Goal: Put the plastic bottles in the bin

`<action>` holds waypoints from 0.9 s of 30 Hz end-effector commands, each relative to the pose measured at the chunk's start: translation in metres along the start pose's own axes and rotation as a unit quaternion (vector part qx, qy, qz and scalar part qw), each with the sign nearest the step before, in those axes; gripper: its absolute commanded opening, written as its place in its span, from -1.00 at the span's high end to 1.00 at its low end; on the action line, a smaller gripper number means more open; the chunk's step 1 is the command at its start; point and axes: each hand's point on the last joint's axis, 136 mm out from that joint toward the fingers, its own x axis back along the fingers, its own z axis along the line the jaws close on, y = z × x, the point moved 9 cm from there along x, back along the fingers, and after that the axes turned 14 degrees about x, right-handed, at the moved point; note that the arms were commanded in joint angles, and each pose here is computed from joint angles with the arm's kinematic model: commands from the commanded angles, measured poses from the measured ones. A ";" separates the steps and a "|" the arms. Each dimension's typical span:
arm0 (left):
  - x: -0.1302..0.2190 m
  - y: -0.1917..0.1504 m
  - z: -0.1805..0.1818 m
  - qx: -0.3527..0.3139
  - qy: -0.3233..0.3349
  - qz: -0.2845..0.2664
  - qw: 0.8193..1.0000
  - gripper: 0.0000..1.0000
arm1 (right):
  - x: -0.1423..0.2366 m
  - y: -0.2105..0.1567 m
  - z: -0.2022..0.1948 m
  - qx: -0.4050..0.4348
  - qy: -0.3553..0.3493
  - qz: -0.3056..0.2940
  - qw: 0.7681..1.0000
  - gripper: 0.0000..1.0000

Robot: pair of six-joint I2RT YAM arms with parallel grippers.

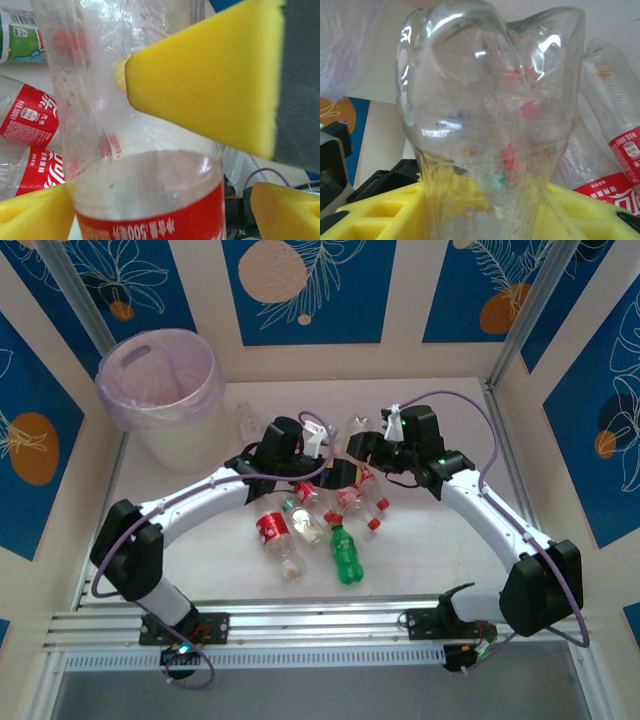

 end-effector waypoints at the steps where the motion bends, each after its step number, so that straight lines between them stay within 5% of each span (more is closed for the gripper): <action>1: -0.005 0.003 -0.011 -0.010 -0.019 0.007 1.000 -0.65 | -0.001 0.009 0.013 0.012 0.032 -0.003 0.999 -0.04; 11: -0.007 0.005 -0.009 -0.008 -0.011 0.003 1.000 -0.25 | 0.000 0.008 0.015 0.018 0.039 0.001 0.999 -0.14; 18: 0.002 0.011 -0.013 -0.031 0.000 -0.020 0.999 -0.15 | 0.022 0.018 0.020 0.052 0.037 -0.025 0.998 -1.00; 27: 0.054 0.054 -0.029 -0.057 0.011 -0.084 0.995 0.01 | 0.085 0.030 0.001 0.003 -0.012 -0.098 0.995 -0.98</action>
